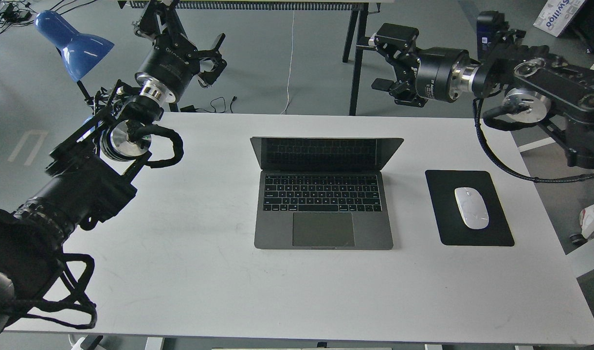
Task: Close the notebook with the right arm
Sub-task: 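Move the right gripper over the open laptop's screen top edge, then push the laptop screen down toward the keyboard with the right gripper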
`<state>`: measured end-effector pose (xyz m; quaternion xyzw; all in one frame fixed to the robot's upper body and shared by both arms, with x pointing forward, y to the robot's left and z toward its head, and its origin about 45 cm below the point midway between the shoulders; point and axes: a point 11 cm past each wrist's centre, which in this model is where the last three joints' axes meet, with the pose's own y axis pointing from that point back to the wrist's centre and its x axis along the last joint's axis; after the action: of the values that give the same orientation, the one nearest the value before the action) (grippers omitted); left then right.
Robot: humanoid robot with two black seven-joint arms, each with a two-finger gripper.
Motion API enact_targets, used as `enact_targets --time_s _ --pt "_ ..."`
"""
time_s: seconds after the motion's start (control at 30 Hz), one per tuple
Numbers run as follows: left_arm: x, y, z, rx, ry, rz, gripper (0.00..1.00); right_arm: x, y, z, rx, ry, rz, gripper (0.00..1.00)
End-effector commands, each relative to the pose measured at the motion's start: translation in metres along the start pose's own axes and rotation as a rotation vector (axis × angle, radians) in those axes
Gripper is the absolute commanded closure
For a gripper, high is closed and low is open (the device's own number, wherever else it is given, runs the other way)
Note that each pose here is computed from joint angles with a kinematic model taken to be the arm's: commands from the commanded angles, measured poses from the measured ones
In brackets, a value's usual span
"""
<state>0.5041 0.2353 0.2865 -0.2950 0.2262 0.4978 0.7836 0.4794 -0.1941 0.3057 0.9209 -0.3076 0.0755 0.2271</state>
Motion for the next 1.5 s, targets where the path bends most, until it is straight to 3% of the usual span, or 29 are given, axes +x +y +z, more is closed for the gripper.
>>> enact_targets --time_s 0.0,0.7,1.47 --pt "0.000 0.000 -0.001 0.005 -0.002 -0.002 0.00 -0.019 -0.019 0.000 -0.014 0.017 -0.048 0.00" --pt "0.000 0.000 -0.002 0.007 -0.004 -0.002 0.00 -0.048 -0.033 0.030 -0.079 -0.003 -0.112 0.00" --pt "-0.001 0.000 -0.002 0.007 -0.003 -0.004 0.00 -0.064 -0.015 0.074 -0.121 -0.090 -0.138 0.00"
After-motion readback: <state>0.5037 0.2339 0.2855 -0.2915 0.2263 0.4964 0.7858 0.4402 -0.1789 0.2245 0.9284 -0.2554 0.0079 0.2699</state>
